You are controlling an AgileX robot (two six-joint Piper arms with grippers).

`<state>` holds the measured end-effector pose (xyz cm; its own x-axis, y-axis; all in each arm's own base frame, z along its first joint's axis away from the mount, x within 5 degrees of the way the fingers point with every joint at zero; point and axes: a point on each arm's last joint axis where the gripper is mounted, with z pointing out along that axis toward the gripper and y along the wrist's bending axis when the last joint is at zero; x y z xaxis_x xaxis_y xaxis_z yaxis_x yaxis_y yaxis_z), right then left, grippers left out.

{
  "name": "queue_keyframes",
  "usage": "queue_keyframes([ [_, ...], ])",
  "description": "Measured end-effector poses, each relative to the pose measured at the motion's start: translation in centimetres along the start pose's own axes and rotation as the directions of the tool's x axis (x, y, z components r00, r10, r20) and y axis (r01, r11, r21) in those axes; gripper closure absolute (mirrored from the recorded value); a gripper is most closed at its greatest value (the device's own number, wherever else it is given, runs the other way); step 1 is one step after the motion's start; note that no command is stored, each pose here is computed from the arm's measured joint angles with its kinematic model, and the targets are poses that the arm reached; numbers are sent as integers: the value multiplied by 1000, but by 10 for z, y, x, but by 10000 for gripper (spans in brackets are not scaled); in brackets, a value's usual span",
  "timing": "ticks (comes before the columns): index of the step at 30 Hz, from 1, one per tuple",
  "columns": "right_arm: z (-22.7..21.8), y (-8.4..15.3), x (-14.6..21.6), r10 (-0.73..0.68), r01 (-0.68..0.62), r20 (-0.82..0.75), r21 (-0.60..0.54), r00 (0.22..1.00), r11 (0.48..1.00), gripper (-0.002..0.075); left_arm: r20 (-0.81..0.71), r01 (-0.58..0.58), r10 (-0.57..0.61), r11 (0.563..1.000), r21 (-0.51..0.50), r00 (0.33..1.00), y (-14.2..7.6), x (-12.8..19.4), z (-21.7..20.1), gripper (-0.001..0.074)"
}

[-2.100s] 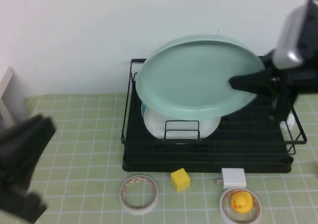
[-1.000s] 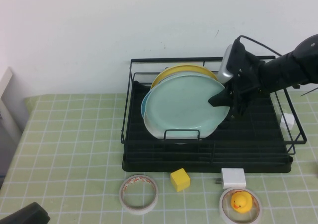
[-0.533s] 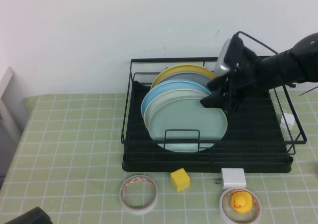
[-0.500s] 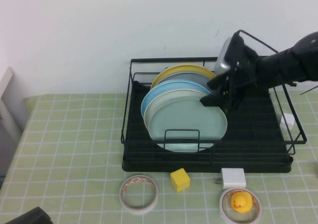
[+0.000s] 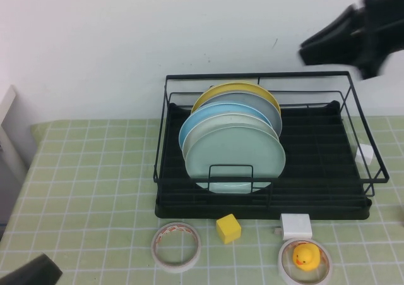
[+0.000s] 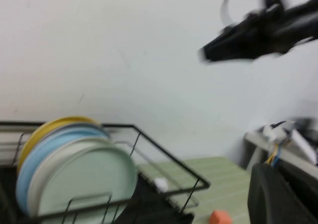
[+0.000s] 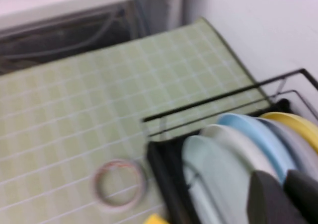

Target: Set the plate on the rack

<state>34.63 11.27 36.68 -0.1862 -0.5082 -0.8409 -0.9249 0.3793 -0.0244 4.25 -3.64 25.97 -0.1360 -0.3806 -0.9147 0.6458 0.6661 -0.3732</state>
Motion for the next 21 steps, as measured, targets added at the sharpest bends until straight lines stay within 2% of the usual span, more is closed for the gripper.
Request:
queue_keyframes([
  [2,-20,16,-9,10,-10,-1,-25,1000,1000,686,-20,-1,0,1000,-31,1000,5,8,0,736],
  [8,-66,66,-26,30,-29,40,-8,999,1000,713,-46,-3,-2,994,-108,999,16,20,0,736],
  [12,-87,99,-22,13,-19,94,66,995,998,715,-44,-4,-1,994,-113,999,17,20,0,736],
  [17,-118,155,-7,-44,15,166,176,985,984,715,-43,-2,-3,993,-117,999,17,20,0,736],
  [21,-133,190,7,-89,42,204,226,975,973,715,-43,-2,-3,993,-117,999,17,20,0,736],
])
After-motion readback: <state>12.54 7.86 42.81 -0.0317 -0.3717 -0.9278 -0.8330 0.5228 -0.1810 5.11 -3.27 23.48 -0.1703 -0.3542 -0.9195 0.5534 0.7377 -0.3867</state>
